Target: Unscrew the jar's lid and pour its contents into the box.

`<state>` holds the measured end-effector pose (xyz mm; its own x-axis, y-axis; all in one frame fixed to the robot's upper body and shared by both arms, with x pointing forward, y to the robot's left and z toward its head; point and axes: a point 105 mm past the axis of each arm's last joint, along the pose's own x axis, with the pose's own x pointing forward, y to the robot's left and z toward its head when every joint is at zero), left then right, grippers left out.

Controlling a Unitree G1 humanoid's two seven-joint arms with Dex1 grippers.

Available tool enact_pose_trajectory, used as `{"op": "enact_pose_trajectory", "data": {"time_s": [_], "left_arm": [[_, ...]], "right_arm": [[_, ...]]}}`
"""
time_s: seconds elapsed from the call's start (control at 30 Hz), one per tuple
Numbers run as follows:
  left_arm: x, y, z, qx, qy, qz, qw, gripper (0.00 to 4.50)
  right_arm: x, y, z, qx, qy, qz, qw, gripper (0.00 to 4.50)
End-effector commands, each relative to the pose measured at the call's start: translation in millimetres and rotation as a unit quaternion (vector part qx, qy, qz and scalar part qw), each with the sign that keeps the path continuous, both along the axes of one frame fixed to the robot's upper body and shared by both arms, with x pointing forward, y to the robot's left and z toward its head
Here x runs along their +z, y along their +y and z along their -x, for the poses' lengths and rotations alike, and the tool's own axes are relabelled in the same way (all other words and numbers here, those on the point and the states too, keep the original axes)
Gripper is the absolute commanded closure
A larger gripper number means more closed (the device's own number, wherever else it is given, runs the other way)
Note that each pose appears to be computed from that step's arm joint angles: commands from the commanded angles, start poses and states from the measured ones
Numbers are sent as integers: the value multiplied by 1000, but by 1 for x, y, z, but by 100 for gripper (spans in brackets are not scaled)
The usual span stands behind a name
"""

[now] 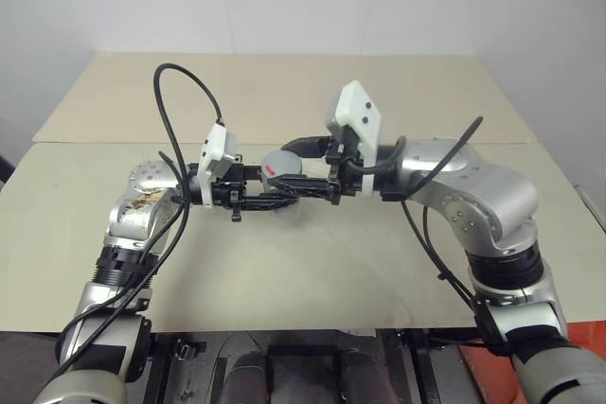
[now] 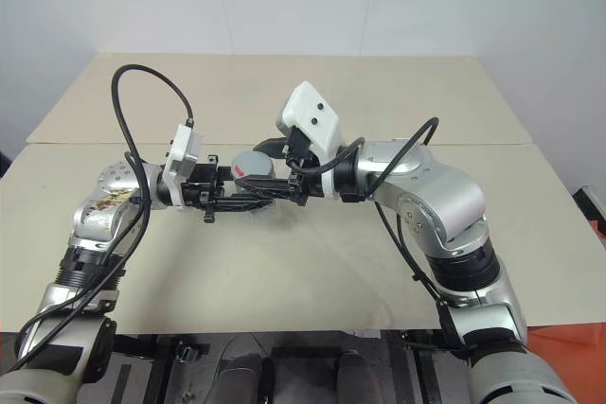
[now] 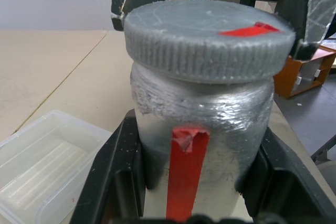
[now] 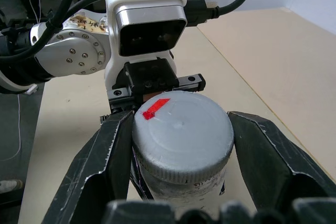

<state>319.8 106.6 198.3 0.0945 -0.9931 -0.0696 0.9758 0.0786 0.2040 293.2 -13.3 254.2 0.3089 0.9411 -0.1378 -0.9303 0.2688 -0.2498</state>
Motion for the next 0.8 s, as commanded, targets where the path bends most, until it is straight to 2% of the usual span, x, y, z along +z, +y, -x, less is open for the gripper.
{"op": "enact_pose_trajectory", "data": {"time_s": [0.03, 0.23, 0.43, 0.5, 0.63, 0.8], "left_arm": [[8, 3, 3, -2, -27, -7, 1000, 257], [-5, 15, 7, -1, -26, -48, 999, 257], [-3, 20, 7, 17, -29, -40, 999, 257], [-1, 22, 6, 31, -31, -31, 999, 257], [5, 25, 2, 60, -34, -7, 998, 257], [11, 27, -6, 93, -42, 13, 995, 257]], "right_arm": [[22, -3, 0, -3, -25, -25, 999, 174], [50, -32, -11, -31, -13, -89, 995, 174], [47, -86, -42, -167, 17, -138, 976, 174], [31, -106, -52, -234, 2, -118, 965, 174], [-22, -138, -68, -345, -11, -36, 938, 174], [-91, -153, -81, -414, 14, 19, 910, 174]]}}
